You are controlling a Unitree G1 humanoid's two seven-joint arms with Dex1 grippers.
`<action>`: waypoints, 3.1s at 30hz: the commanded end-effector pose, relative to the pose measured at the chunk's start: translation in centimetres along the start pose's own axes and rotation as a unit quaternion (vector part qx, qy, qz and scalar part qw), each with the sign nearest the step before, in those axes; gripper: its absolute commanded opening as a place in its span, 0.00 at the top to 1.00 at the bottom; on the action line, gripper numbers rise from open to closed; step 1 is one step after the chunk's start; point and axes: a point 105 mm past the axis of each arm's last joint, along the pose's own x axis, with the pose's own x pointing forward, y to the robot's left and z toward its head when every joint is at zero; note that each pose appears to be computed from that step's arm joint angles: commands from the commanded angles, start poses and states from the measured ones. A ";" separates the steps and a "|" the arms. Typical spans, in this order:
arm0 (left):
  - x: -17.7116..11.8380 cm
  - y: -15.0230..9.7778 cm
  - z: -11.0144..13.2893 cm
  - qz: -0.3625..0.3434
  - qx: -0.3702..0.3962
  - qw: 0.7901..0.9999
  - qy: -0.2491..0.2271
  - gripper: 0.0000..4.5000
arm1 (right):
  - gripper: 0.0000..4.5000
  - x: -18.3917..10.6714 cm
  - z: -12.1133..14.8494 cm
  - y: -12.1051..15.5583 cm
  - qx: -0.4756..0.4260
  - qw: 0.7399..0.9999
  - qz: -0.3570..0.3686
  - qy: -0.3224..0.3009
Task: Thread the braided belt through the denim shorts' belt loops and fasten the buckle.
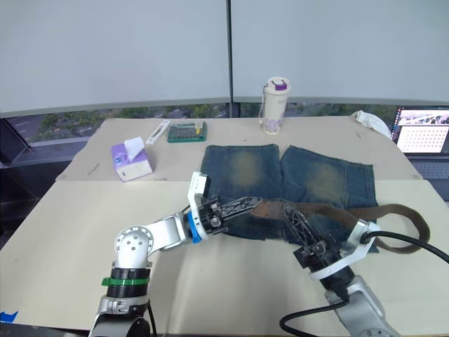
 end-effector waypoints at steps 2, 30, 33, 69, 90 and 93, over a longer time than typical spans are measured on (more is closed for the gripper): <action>0.2 -0.4 0.5 0.000 0.039 0.999 -0.002 1.00 | 0.99 -0.3 1.6 0.1 -0.029 0.999 -0.003 -0.021; -1.6 1.8 1.5 0.038 0.539 0.824 0.172 0.04 | 1.00 -4.3 12.7 -12.3 -0.164 0.939 -0.282 0.107; -1.7 1.7 1.4 0.037 0.537 0.825 0.171 0.04 | 1.00 -4.2 12.9 -12.6 -0.170 0.938 -0.281 0.113; -1.4 2.2 1.0 0.042 0.523 0.835 0.166 0.04 | 1.00 1.4 6.4 -15.6 -0.069 0.963 -0.222 0.136; 5.8 3.2 0.6 0.029 0.252 0.966 0.045 0.04 | 1.00 1.0 6.1 -9.4 0.086 0.992 -0.078 0.056; 6.7 4.5 0.3 0.063 0.246 0.966 0.053 0.04 | 1.00 0.9 6.2 -9.1 0.088 0.992 -0.069 0.051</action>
